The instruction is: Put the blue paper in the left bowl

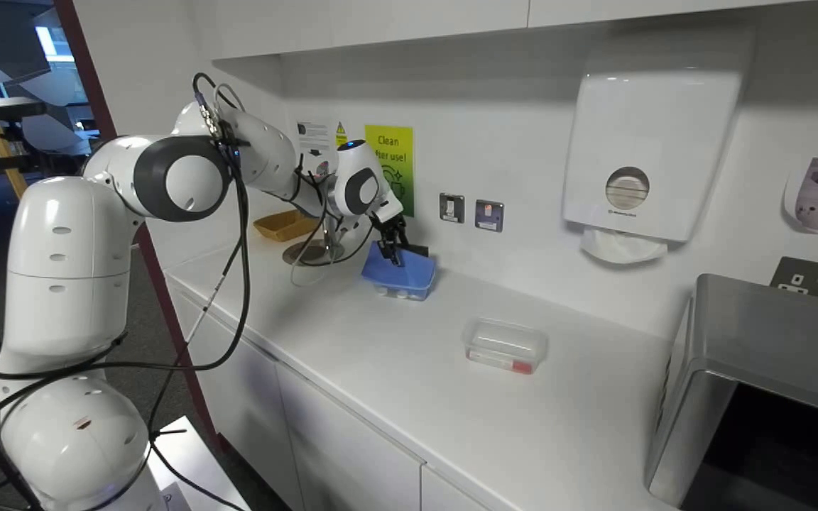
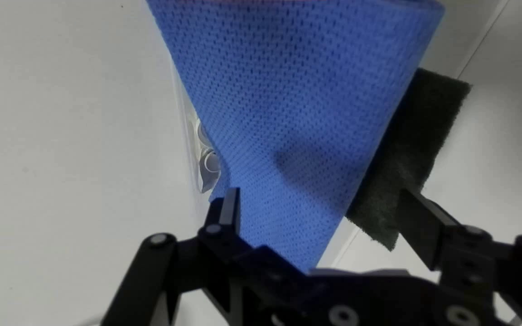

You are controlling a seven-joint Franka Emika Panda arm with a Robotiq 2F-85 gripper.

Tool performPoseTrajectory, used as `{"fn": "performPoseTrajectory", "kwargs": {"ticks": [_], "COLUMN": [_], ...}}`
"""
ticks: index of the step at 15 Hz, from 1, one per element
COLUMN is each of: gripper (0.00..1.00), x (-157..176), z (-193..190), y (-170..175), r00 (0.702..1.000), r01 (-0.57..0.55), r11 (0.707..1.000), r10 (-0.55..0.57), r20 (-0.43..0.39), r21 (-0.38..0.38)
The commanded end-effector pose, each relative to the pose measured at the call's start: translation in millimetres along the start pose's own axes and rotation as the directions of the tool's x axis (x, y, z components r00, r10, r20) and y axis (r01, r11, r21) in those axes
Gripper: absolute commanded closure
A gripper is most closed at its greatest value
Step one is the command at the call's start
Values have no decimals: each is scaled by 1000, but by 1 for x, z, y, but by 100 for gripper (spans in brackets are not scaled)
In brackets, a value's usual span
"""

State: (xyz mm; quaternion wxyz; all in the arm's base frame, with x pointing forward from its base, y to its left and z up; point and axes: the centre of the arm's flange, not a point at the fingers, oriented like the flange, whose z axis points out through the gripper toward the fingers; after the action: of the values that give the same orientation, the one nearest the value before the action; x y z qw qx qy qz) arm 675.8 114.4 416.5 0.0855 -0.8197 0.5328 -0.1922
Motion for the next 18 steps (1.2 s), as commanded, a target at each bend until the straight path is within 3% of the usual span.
{"fn": "performPoseTrajectory", "kwargs": {"ticks": [1, 5, 10, 14, 18], "gripper": [0, 0, 0, 0, 0], "x": [1, -8, -30, -49, -72], "z": [-6, -19, -64, -105, -127], "y": [-7, -7, -10, -7, 15], "r00": [999, 999, 998, 993, 969], "r01": [-8, 28, 62, 119, 232], "r11": [999, 998, 993, 990, 973], "r10": [10, -27, -59, -120, -230], "r20": [-53, -26, -27, 8, 91], "r21": [33, 49, 99, 75, -8]}}
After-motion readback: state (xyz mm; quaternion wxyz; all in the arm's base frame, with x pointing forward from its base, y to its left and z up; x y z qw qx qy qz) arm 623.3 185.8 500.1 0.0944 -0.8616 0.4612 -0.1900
